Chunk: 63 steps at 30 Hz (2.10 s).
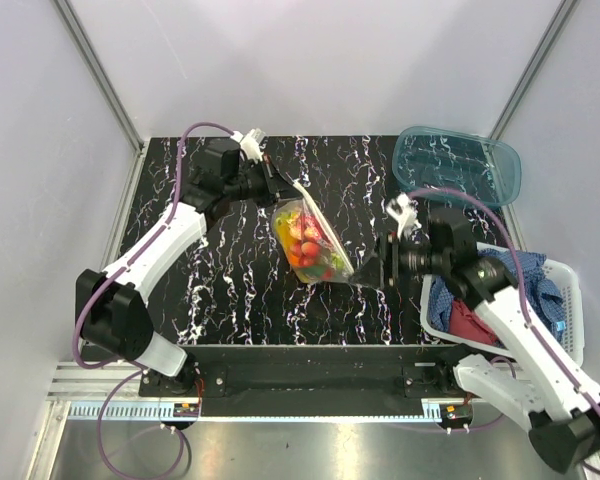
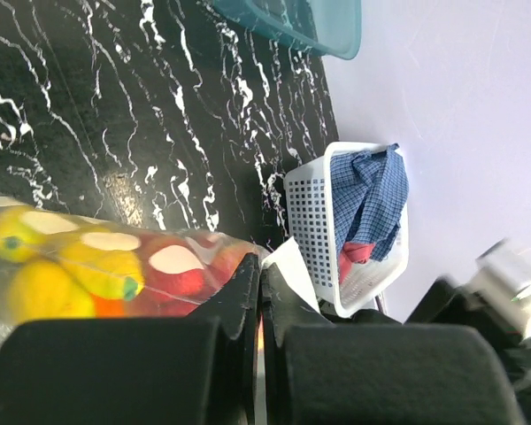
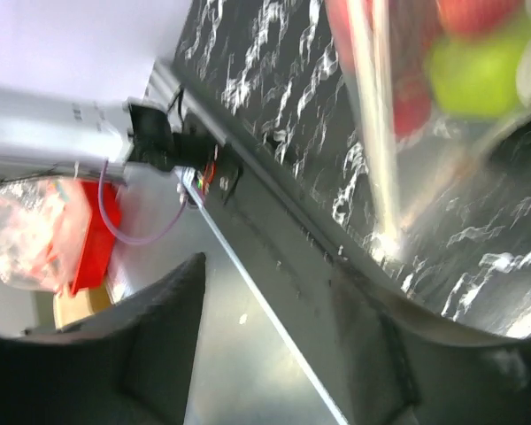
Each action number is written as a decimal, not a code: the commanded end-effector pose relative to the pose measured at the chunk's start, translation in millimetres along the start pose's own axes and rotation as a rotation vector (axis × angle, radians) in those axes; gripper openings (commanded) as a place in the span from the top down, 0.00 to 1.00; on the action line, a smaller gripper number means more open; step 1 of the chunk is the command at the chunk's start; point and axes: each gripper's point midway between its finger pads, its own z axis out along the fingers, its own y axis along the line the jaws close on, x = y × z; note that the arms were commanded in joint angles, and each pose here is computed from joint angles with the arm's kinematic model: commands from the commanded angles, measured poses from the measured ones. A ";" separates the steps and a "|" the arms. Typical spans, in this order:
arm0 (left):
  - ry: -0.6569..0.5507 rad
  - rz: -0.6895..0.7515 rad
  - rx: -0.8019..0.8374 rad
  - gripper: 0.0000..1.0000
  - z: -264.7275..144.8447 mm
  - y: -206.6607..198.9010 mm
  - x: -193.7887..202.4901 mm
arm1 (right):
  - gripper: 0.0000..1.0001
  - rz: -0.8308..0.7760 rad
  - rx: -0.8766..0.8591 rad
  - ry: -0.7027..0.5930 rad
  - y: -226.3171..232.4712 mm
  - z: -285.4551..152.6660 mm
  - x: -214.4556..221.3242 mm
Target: Open the zip-top bag and remove the fake food
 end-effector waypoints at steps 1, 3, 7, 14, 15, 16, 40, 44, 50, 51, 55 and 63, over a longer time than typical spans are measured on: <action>-0.065 0.117 0.128 1.00 -13.5 -40.3 -18.5 | 0.31 -0.100 0.088 -0.113 19.9 -5.2 -74.6; -0.052 0.139 0.135 1.00 -14.3 -41.7 -12.2 | 0.30 -0.070 0.114 -0.064 11.5 7.6 -84.8; -0.041 0.153 0.146 1.00 -16.7 -43.8 -7.0 | 0.32 -0.105 0.153 -0.039 1.8 21.8 -109.3; -0.034 0.162 0.158 1.00 -17.1 -44.9 -5.1 | 0.39 -0.123 0.244 -0.045 -27.9 26.9 -138.0; -0.031 0.161 0.159 1.00 -17.1 -44.7 -4.3 | 0.41 -0.106 0.256 -0.050 -35.9 25.5 -141.6; -0.027 0.160 0.158 1.00 -16.3 -43.3 -3.2 | 0.42 -0.088 0.257 -0.044 -41.0 25.5 -140.2; 0.002 0.150 0.191 1.00 -14.0 -46.8 0.6 | 0.51 -0.080 0.122 0.071 -78.7 69.5 -119.1; 0.006 0.150 0.197 1.00 -14.5 -47.6 1.8 | 0.50 -0.074 0.137 0.076 -86.2 71.9 -114.5; 0.011 0.151 0.203 1.00 -15.3 -48.0 3.6 | 0.49 -0.097 0.144 0.043 -77.3 64.0 -120.4; 0.014 0.151 0.205 1.00 -15.2 -48.4 3.7 | 0.48 -0.103 0.144 0.034 -74.9 62.1 -121.6; 0.022 0.147 0.208 1.00 -14.6 -48.4 4.7 | 0.46 -0.101 0.195 0.008 -75.2 54.5 -127.7; 0.032 0.137 0.201 1.00 -12.9 -44.9 7.2 | 0.50 -0.100 0.237 -0.005 -85.9 49.4 -146.7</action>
